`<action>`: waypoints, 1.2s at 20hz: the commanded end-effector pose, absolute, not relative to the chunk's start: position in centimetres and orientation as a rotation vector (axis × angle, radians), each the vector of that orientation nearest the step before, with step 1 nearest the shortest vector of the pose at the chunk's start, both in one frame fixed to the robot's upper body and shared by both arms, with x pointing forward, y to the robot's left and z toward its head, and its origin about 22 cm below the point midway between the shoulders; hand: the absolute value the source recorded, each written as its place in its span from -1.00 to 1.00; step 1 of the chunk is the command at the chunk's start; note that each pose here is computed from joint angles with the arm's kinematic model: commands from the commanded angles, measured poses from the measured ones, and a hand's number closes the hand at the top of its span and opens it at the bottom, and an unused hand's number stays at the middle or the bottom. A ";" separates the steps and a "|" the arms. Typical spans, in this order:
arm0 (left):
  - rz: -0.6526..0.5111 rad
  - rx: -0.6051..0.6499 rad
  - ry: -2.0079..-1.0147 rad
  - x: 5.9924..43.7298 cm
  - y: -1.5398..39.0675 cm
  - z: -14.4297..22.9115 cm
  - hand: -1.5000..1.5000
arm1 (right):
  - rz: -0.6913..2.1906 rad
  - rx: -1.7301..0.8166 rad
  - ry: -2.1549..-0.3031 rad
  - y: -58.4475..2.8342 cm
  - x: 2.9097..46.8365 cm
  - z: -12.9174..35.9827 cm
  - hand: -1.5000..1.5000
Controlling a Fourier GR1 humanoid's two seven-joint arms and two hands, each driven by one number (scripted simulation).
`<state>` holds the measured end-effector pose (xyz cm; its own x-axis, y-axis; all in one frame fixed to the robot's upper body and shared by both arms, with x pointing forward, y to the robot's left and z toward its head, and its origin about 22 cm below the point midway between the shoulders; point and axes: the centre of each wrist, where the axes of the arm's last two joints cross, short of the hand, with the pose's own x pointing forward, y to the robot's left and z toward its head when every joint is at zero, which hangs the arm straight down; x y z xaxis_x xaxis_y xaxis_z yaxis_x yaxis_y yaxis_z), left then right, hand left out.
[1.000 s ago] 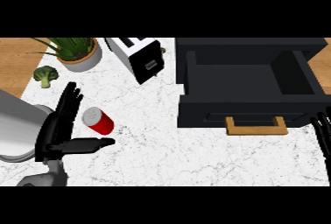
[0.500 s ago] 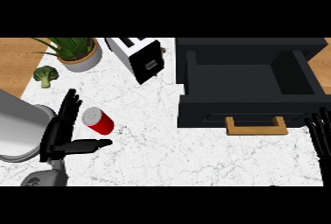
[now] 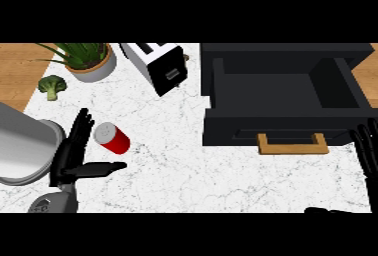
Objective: Pick up the can, place it into the drawer and close the drawer
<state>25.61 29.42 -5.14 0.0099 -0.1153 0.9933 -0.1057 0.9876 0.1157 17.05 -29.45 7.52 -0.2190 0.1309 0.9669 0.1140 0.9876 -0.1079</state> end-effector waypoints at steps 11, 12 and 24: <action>0.041 0.173 -1.523 26.7 31.2 -8.4 -1.00 | 0.038 -0.202 -1.804 -28.1 17.5 8.6 -1.00; 0.048 0.173 -1.491 24.6 30.0 -8.2 -1.00 | 0.027 -0.174 -1.792 -28.6 17.4 8.6 -1.00; 0.039 0.166 -1.534 27.3 31.1 -10.1 -1.00 | -0.001 -0.176 -1.794 -30.3 15.4 7.6 -1.00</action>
